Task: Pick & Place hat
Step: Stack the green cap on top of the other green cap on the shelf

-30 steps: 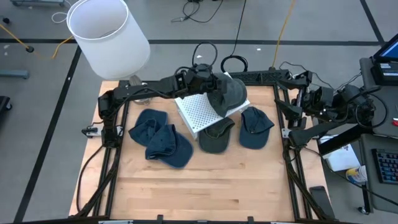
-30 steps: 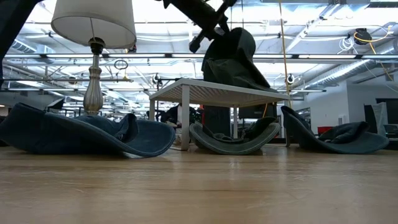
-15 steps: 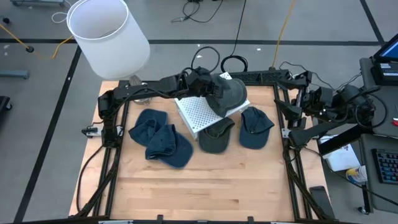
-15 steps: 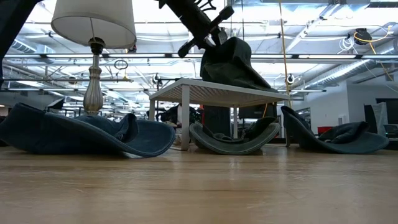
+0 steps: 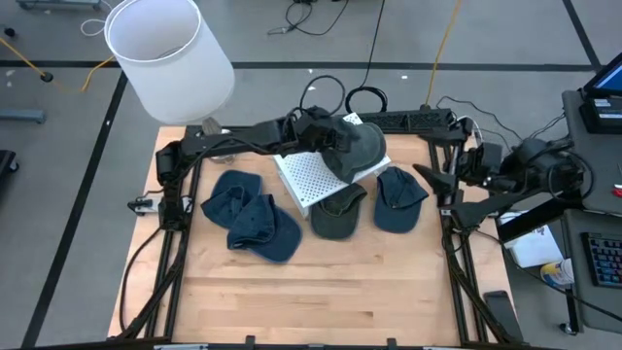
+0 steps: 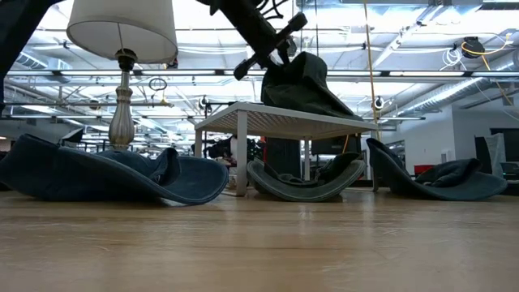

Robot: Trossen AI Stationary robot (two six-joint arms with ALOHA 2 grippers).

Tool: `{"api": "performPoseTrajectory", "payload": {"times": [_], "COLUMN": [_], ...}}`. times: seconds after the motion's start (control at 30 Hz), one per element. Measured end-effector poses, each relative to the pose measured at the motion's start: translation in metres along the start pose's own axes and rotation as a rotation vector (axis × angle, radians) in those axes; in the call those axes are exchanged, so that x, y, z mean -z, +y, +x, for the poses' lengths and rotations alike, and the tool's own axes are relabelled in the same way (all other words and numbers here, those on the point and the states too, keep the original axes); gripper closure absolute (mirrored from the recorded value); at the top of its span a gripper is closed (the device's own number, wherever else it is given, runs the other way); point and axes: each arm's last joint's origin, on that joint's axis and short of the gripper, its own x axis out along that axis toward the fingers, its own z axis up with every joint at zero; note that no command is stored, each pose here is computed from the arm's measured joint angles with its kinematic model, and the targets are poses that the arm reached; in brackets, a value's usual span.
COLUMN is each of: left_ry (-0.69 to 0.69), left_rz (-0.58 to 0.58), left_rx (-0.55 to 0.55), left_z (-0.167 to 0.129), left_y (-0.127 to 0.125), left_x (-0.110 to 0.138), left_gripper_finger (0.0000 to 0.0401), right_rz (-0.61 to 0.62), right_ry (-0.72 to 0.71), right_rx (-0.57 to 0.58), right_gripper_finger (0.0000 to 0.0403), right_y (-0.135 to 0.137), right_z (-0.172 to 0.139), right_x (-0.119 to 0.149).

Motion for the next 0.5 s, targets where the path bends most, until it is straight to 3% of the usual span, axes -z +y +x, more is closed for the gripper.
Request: {"api": "performPoseTrajectory", "payload": {"times": [0.33, 0.5], "left_ry": [0.042, 0.036], "left_rz": [-0.006, 0.011], "left_rx": [-0.015, -0.013], "left_z": [0.015, 0.012], "left_y": [0.002, 0.003], "left_x": [0.011, 0.008], "left_gripper_finger": [0.0383, 0.0360], "right_rz": [-0.009, -0.009], "right_ry": [0.020, 0.021], "right_rx": [-0.003, -0.003], "right_gripper_finger": [0.0112, 0.0113], "right_y": [0.001, 0.001], "right_z": [0.001, 0.001], "right_x": [0.002, 0.002]}}
